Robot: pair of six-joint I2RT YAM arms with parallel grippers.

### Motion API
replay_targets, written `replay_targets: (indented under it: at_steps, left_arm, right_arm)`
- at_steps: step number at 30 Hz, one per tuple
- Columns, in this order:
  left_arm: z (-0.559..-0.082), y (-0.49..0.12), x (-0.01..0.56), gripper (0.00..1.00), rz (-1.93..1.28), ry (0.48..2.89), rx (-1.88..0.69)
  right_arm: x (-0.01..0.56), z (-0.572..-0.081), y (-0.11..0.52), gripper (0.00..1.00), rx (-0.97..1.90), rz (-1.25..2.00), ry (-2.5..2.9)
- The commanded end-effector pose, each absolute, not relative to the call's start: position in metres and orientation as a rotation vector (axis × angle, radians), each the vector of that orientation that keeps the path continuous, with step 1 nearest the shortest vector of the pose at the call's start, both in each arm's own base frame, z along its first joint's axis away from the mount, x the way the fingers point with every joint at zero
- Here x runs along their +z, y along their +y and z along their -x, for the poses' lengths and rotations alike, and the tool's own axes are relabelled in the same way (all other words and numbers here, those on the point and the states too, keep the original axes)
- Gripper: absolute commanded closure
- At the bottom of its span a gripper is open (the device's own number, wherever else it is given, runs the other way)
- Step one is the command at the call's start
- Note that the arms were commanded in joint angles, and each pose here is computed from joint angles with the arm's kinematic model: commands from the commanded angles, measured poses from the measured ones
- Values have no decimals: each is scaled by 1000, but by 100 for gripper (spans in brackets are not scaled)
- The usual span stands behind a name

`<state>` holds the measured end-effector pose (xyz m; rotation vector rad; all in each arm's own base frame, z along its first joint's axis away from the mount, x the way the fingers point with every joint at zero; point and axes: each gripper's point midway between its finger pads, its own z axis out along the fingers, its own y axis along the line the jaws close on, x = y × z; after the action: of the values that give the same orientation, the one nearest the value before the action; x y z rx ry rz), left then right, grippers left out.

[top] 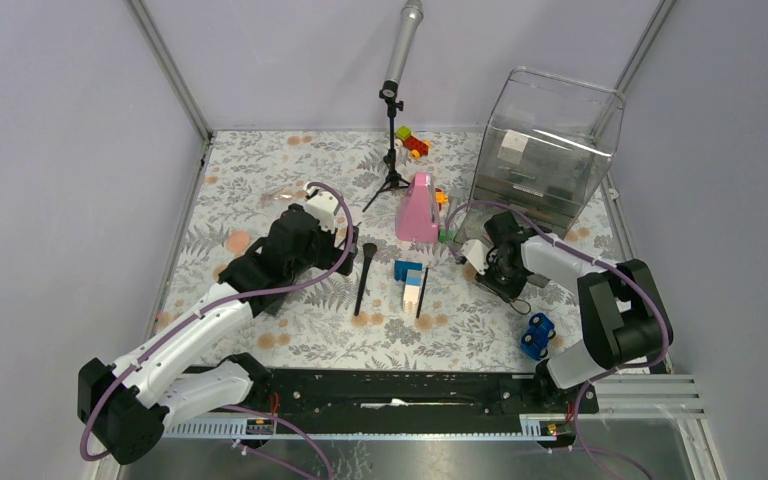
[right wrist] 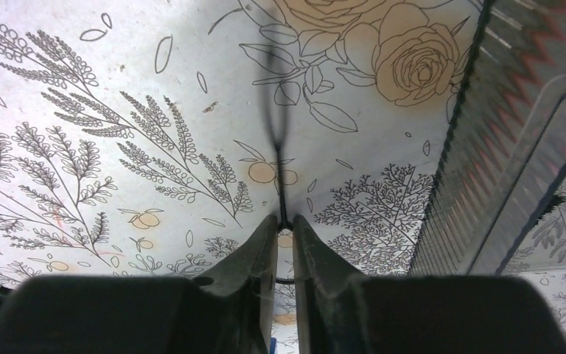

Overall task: Organize the makeup
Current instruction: Move the makeup tool to the center of the board.

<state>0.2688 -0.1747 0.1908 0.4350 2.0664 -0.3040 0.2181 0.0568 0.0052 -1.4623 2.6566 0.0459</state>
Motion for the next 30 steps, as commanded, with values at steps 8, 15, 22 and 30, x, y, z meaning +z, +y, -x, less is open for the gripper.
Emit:
replay_targets:
  at_steps: [8,15,22,30]
  left_arm:
    - [-272,-177,200,1,-417,2035,-326]
    - [-273,-177,200,1,-416,2034,-322]
    - [-273,-176,201,1,-413,2032,-319]
    - [-273,-174,201,1,-408,2030,-309]
  right_arm:
    - [-17,-196,91,100,412,1459,2715]
    - [-7,-208,116,100,451,1455,2653]
    - [21,-235,172,100,461,1466,2500]
    - [33,-248,208,100,489,1486,2432]
